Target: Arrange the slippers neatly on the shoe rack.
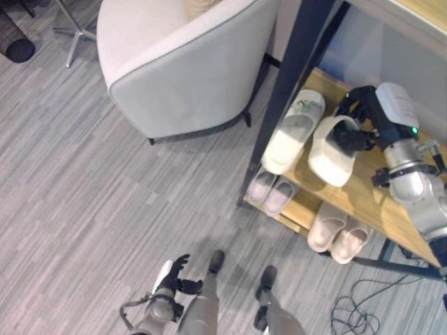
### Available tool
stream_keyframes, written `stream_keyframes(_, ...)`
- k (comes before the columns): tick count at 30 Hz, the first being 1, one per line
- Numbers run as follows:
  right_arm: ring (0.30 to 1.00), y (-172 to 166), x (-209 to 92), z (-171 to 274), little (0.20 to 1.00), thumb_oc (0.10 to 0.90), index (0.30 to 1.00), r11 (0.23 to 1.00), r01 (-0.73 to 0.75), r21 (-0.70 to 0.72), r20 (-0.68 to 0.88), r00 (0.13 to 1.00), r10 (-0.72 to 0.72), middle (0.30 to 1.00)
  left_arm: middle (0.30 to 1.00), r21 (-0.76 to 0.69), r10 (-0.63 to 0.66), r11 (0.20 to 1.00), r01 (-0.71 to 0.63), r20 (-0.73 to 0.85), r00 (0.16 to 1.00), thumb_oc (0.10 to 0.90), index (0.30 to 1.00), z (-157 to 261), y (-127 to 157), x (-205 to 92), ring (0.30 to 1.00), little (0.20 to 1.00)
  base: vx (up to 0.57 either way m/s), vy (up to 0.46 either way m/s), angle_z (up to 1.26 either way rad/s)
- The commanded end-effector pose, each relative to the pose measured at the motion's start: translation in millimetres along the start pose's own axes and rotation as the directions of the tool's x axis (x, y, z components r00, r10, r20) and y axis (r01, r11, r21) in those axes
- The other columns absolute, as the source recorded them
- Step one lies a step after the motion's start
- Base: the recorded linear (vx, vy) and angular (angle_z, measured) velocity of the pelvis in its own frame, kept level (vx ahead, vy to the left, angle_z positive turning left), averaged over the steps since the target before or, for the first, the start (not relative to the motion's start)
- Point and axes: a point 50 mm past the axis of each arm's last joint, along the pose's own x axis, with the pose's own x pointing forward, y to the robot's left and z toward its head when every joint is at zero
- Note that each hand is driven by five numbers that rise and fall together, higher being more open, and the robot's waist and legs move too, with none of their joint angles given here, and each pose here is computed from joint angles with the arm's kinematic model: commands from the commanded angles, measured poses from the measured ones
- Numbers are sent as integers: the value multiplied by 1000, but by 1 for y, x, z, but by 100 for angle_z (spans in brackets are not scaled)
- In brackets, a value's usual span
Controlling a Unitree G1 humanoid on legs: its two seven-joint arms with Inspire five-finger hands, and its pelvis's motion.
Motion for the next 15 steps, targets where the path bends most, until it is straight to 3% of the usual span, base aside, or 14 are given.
stream_keyframes(1,900,-57,23,17,900,800,900,970,241,36,96,965,-243,900,900,-5,-21,1000,21,6,1000,800,900,-2,-8,-2,900,900,0,0,0)
stream_keyframes(13,900,-44,11,11,900,800,900,987,138,85,79,986,-144,900,900,-60,-25,998,24,-15,1000,800,900,-6,-7,-4,900,900,0,0,0)
stream_keyframes(15,900,-34,3,5,900,800,900,968,107,226,32,993,-117,900,900,-87,-40,996,35,-49,998,800,900,-12,-9,-6,900,900,0,0,0)
